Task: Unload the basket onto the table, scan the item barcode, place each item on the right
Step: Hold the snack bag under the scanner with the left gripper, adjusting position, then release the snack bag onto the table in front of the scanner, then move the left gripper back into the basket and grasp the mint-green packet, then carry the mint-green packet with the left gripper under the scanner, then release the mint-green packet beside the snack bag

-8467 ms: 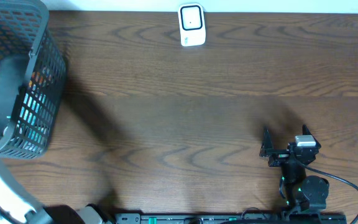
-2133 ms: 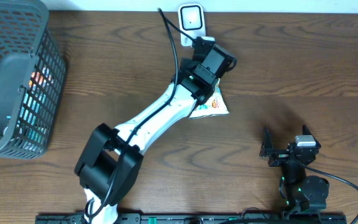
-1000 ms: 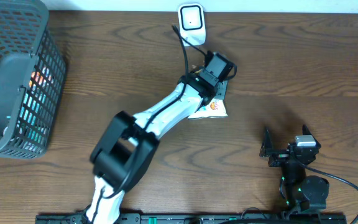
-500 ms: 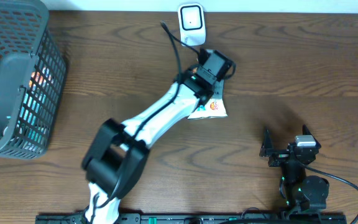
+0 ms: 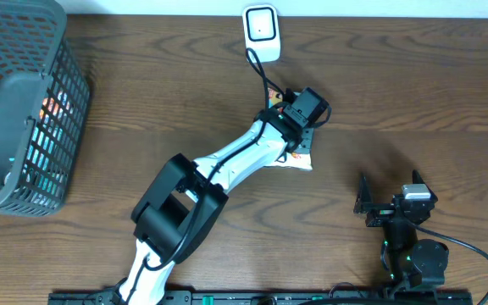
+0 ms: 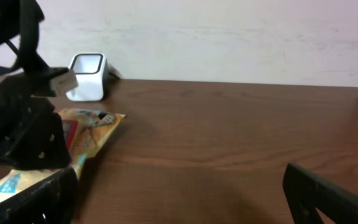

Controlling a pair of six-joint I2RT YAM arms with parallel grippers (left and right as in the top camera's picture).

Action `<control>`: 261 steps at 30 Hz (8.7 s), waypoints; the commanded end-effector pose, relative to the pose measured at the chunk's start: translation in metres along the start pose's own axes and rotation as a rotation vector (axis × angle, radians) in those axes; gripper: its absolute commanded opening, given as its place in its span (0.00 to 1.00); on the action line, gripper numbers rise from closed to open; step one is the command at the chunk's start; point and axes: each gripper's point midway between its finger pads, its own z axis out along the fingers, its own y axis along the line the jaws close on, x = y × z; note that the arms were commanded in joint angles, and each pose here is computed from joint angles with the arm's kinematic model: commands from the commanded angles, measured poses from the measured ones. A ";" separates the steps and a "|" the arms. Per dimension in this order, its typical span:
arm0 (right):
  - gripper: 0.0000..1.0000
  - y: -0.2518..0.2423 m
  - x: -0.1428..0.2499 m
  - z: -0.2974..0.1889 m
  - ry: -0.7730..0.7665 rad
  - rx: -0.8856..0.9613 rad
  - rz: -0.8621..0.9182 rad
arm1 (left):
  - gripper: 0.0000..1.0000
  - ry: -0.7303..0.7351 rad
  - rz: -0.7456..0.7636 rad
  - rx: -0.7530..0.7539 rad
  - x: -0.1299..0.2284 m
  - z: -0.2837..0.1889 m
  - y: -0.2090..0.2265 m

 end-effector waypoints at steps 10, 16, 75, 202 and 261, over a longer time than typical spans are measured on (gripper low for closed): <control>0.99 -0.002 0.000 0.000 0.000 0.011 0.011 | 0.51 -0.298 -0.067 -0.034 -0.076 -0.039 0.013; 0.99 -0.002 0.000 0.000 0.000 0.011 0.011 | 0.51 -0.255 -0.109 -0.052 -0.063 -0.005 0.016; 0.99 -0.002 0.000 0.000 0.000 0.011 0.011 | 0.78 -0.333 -0.919 -0.792 0.033 -0.319 0.555; 0.99 -0.002 0.000 0.000 0.000 0.011 0.010 | 0.81 -0.027 -0.273 -0.134 -0.077 -0.070 0.229; 0.99 -0.002 0.000 0.000 0.000 0.011 0.011 | 0.50 0.144 -0.314 0.151 -0.055 -0.022 0.094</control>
